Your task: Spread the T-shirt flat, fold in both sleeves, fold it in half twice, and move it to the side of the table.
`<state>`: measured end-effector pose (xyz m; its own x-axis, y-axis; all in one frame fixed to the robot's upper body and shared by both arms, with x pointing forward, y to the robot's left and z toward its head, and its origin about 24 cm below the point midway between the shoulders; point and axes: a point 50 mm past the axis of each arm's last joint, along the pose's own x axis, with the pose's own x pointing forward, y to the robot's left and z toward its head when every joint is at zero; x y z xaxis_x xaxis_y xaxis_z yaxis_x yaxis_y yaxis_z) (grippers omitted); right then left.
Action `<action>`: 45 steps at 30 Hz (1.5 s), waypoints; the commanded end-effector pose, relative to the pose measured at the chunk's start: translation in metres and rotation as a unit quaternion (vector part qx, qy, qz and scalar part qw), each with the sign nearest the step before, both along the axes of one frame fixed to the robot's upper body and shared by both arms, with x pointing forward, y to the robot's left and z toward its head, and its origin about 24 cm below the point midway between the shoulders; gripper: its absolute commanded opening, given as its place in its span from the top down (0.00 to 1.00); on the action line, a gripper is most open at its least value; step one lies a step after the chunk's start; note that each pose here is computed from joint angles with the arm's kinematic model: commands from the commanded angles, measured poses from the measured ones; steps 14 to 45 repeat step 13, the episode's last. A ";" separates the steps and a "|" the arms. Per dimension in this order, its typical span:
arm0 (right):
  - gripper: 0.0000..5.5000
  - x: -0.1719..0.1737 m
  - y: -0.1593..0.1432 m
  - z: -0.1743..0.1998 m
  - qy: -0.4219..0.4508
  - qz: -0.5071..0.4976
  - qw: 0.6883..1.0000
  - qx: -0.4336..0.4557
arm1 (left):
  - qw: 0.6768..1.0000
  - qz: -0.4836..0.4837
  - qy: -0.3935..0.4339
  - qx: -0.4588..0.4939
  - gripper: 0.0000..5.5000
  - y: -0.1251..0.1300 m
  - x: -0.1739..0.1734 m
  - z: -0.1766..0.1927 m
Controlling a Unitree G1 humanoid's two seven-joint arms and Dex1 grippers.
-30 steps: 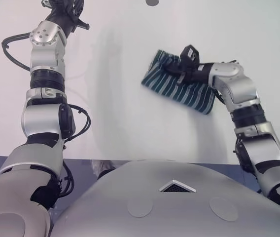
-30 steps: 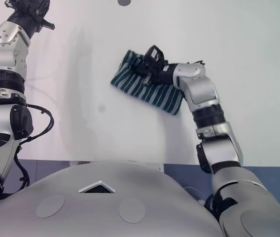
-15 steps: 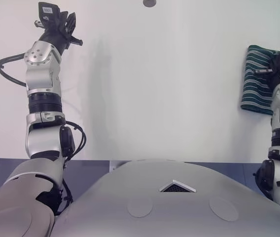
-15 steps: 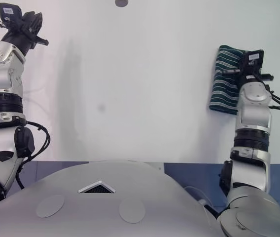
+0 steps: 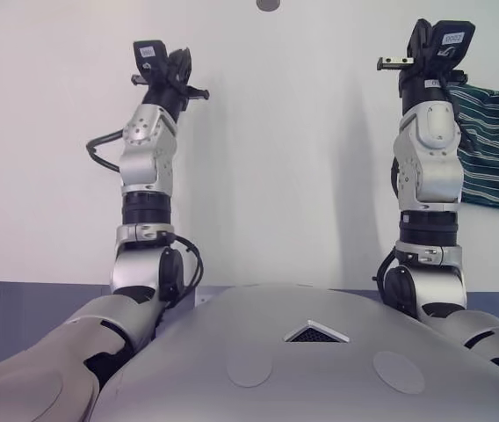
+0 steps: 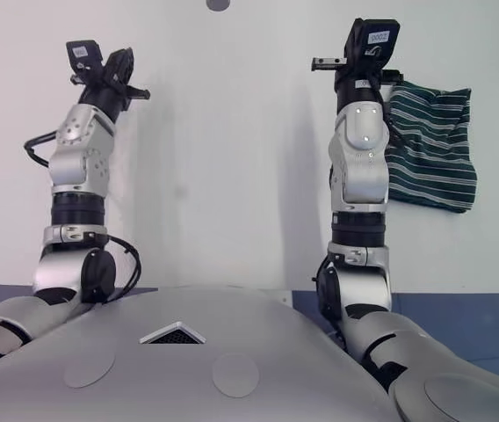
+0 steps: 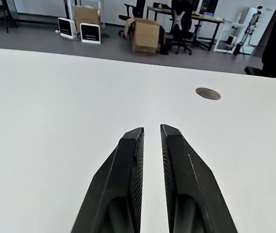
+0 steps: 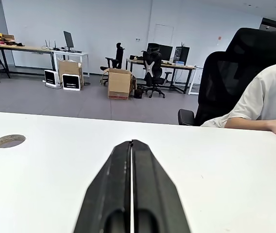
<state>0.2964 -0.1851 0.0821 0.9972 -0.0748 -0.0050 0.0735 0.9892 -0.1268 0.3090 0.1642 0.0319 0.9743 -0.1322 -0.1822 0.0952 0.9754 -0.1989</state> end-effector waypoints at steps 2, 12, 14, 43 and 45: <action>1.00 -0.002 -0.010 0.003 0.014 0.007 1.000 -0.020 | 0.999 0.018 -0.007 -0.026 1.00 -0.011 -0.002 -0.001; 1.00 -0.011 -0.010 0.000 0.026 0.008 0.999 -0.022 | 1.000 0.006 -0.008 -0.014 1.00 -0.019 -0.003 -0.005; 1.00 -0.012 -0.012 -0.002 0.030 0.000 0.999 -0.017 | 1.000 0.007 -0.009 -0.016 1.00 -0.019 -0.001 -0.005; 1.00 -0.012 -0.012 -0.002 0.030 0.000 0.999 -0.017 | 1.000 0.007 -0.009 -0.016 1.00 -0.019 -0.001 -0.005; 1.00 -0.012 -0.012 -0.002 0.030 0.000 0.999 -0.017 | 1.000 0.007 -0.009 -0.016 1.00 -0.019 -0.001 -0.005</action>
